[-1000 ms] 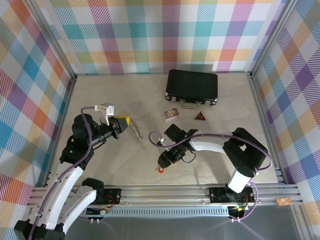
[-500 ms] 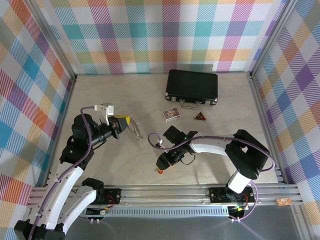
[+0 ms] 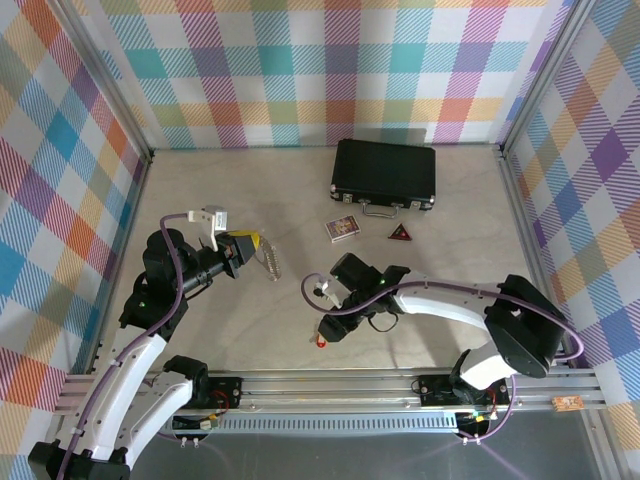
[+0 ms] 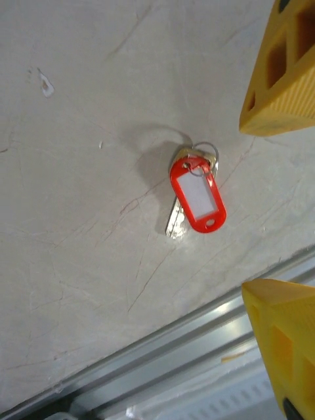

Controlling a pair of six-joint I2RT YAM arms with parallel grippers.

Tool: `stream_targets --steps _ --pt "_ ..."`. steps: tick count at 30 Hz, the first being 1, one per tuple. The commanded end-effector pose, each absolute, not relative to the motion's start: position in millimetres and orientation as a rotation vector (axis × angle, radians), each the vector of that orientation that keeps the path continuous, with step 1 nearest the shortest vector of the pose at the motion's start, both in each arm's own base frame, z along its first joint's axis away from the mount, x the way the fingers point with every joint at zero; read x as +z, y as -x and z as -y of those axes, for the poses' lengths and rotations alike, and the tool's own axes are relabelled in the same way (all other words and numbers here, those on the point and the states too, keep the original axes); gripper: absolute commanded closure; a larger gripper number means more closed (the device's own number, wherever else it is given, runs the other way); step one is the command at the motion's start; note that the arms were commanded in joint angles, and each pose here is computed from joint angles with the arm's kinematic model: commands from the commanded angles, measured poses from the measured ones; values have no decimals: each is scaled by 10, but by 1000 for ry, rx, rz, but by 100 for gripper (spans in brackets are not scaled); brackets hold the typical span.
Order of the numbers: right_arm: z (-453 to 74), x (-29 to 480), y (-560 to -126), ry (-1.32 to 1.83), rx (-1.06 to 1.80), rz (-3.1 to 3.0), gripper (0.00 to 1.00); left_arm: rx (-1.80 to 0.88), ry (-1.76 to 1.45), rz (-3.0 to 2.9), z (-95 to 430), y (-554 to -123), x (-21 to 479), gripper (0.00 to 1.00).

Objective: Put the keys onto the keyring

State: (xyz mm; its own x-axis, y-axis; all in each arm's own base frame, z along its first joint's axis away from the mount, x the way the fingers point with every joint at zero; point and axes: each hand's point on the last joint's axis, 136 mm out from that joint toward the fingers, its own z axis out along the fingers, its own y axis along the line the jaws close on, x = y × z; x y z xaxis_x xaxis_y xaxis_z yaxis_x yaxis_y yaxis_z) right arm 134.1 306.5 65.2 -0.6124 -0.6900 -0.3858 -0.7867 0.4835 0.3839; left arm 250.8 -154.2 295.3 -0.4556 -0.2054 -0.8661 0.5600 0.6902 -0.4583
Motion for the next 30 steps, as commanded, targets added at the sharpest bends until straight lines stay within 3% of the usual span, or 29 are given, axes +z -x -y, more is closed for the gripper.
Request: stream_targets --steps 1,22,26,30 --pt "-2971 607 -1331 1443 713 -2402 40 -920 -283 -1795 1524 -2497 3060 100" --pt "-3126 242 -1383 1766 595 -2018 44 -923 -272 -1784 1518 -2504 3087 100" --pt "-3150 112 -1372 1814 576 -2008 50 -929 -280 -1778 1528 -2491 3105 100" --pt "-3169 100 -1400 1832 561 -1998 65 -928 -281 -1772 1522 -2473 3110 100"
